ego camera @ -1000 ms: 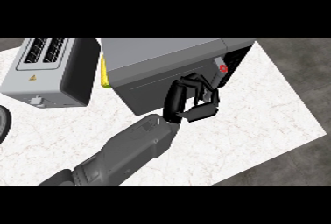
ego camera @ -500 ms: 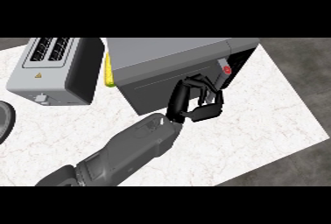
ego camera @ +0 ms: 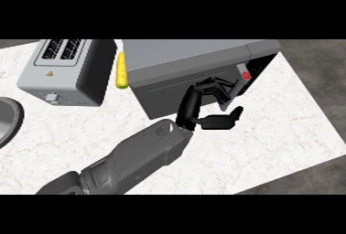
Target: Pick up the milk, place it into the microwave and close the microwave
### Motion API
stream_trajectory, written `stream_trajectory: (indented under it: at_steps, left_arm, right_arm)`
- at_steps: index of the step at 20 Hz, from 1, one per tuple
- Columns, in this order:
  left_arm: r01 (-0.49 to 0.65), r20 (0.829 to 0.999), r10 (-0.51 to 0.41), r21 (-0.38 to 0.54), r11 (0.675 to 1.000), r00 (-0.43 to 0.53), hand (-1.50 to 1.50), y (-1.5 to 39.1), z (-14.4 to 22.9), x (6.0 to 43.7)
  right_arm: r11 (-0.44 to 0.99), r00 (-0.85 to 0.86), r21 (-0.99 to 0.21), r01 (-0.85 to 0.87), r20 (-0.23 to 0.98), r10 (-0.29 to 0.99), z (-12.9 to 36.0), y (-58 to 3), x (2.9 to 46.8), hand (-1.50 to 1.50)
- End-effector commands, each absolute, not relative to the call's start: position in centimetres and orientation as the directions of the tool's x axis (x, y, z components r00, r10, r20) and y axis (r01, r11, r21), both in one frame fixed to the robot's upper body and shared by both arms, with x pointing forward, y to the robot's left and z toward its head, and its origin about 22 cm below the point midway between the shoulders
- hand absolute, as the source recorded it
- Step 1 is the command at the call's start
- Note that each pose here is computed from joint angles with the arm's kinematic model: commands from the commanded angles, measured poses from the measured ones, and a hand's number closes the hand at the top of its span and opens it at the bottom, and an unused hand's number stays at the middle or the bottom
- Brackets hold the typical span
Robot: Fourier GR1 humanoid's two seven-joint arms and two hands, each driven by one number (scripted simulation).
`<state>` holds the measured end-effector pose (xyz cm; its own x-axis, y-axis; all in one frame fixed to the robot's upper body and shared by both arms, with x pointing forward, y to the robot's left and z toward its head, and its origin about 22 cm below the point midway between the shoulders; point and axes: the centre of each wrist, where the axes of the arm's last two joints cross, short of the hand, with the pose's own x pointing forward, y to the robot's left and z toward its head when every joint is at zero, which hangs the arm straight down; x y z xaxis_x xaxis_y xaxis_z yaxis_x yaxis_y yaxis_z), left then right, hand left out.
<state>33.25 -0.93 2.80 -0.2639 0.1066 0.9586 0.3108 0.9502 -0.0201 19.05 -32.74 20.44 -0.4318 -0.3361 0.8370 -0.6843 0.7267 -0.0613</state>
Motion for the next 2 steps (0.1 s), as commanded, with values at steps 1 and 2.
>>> stream_trajectory:
  at_steps: [1, 2]
  left_arm:
    - [0.065, 0.991, 0.0, 0.009, 0.998, -0.132, -1.5, 3.03, -1.0, 34.95]
    - [0.06, 0.991, 0.016, -0.008, 0.998, -0.131, -1.5, 2.81, -0.55, 35.1]
  right_arm:
    - [0.729, -0.429, -0.06, -0.682, 0.84, -0.333, 20.72, -32.79, 18.53, -1.5]
    - [0.731, -0.417, -0.052, -0.681, 0.847, -0.329, 20.59, -32.8, 18.41, -1.5]
